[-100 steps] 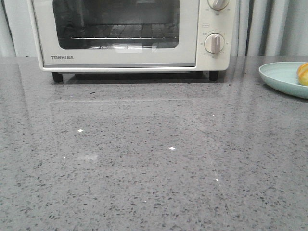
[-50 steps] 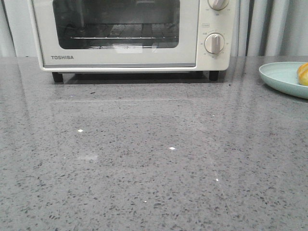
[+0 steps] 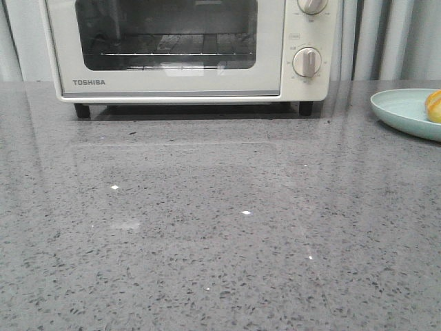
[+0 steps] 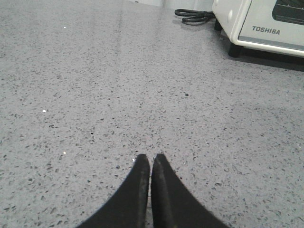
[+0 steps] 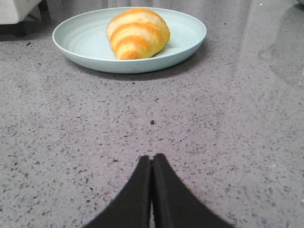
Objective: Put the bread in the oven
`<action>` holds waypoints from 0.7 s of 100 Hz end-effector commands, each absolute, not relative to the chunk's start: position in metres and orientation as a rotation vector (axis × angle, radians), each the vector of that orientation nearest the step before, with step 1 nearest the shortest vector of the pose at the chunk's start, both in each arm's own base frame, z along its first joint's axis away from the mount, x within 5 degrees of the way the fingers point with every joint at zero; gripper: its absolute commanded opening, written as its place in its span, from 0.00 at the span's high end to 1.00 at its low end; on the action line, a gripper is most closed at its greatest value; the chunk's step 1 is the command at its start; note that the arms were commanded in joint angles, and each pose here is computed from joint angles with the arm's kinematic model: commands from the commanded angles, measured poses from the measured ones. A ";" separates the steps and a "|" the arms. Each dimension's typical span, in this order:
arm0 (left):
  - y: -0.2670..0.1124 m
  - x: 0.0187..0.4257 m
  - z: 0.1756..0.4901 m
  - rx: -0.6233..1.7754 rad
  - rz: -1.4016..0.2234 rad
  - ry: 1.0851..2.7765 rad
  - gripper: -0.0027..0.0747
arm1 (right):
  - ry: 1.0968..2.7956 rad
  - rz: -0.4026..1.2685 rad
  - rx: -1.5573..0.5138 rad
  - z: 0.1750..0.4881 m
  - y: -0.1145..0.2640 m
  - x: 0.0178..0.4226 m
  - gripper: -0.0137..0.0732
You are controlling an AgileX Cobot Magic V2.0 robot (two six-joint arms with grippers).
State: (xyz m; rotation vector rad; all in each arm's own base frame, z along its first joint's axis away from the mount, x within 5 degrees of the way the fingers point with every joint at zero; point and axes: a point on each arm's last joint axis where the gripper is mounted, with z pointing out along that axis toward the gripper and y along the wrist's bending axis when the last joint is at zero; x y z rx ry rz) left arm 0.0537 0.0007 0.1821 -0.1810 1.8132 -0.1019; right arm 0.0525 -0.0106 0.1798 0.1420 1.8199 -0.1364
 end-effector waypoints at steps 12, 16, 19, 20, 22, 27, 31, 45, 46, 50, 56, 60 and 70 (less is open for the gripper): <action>0.001 0.054 0.182 -0.192 -0.110 1.747 0.99 | 1.801 -0.155 0.120 0.174 -0.011 0.052 0.90; 0.001 0.054 0.182 -0.192 -0.110 1.747 0.99 | 1.800 -0.172 0.108 0.175 -0.011 0.052 0.90; 0.001 0.054 0.182 -0.192 -0.110 1.747 0.99 | 1.799 -0.196 0.091 0.175 -0.012 0.052 0.90; 0.001 0.054 0.182 -0.192 -0.110 1.747 0.99 | 1.799 -0.202 0.087 0.175 -0.012 0.052 0.90; 0.001 0.054 0.182 -0.192 -0.110 1.747 0.99 | 1.796 -0.220 0.074 0.175 -0.013 0.052 0.90; 0.001 0.054 0.182 -0.192 -0.110 1.747 0.99 | 1.790 -0.264 0.043 0.176 -0.014 0.052 0.90; 0.001 0.054 0.182 -0.192 -0.110 1.747 0.99 | 1.786 -0.295 0.021 0.177 -0.014 0.052 0.90; 0.001 0.054 0.182 -0.192 -0.110 1.747 0.99 | 1.787 -0.317 0.006 0.177 -0.015 0.052 0.90; 0.001 0.054 0.182 -0.192 -0.110 1.747 0.99 | 1.787 -0.317 0.006 0.177 -0.015 0.052 0.90; 0.001 0.054 0.182 -0.192 -0.110 1.747 0.99 | 1.789 -0.317 0.006 0.177 -0.015 0.052 0.90; 0.001 0.054 0.182 -0.192 -0.110 1.747 0.99 | 1.792 -0.317 0.007 0.176 -0.015 0.052 0.90; 0.001 0.054 0.182 -0.192 -0.110 1.747 0.99 | 1.794 -0.318 0.008 0.176 -0.015 0.052 0.90; 0.001 0.054 0.182 -0.192 -0.110 1.747 0.99 | 1.796 -0.318 0.008 0.176 -0.015 0.052 0.90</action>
